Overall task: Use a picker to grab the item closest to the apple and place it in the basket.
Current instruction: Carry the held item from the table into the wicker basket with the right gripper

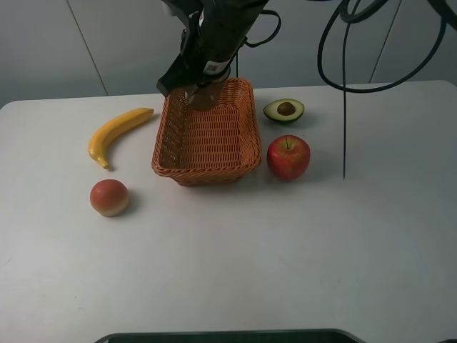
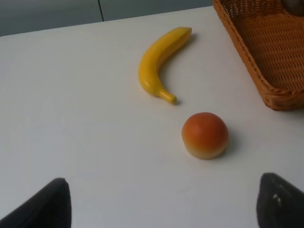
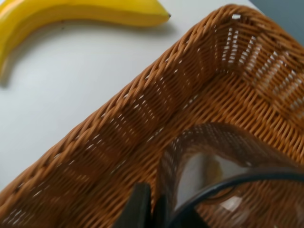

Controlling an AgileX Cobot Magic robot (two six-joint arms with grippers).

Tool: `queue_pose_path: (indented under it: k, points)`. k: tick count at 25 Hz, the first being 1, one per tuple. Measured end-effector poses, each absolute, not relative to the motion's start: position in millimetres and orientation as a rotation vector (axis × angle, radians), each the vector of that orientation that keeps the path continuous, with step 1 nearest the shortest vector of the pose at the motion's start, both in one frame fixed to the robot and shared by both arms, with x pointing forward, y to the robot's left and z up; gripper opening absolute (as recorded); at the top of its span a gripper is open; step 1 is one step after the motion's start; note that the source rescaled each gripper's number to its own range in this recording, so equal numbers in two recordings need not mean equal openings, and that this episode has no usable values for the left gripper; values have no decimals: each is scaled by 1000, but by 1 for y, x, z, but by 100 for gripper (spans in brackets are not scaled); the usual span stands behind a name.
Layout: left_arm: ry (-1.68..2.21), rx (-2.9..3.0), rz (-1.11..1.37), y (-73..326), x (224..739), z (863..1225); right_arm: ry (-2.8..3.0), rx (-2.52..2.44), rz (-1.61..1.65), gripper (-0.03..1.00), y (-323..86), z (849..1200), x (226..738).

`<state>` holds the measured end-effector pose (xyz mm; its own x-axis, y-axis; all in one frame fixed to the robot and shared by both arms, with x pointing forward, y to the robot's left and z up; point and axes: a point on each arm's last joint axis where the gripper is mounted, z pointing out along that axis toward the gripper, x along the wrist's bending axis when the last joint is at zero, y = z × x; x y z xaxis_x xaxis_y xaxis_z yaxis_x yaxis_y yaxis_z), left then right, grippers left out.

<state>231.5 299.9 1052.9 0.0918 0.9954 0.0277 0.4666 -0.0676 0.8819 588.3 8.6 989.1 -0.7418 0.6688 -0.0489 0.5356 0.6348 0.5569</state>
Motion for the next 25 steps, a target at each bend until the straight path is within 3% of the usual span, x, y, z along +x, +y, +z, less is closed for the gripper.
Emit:
queue_pose_path:
  k: [12,25]
  points:
    - [1468,1636,911,300,231,1053,2591,945,742,0,16,949,601]
    - [1466,1638,912,300,231,1053,2599,992,712,1,16,940,601]
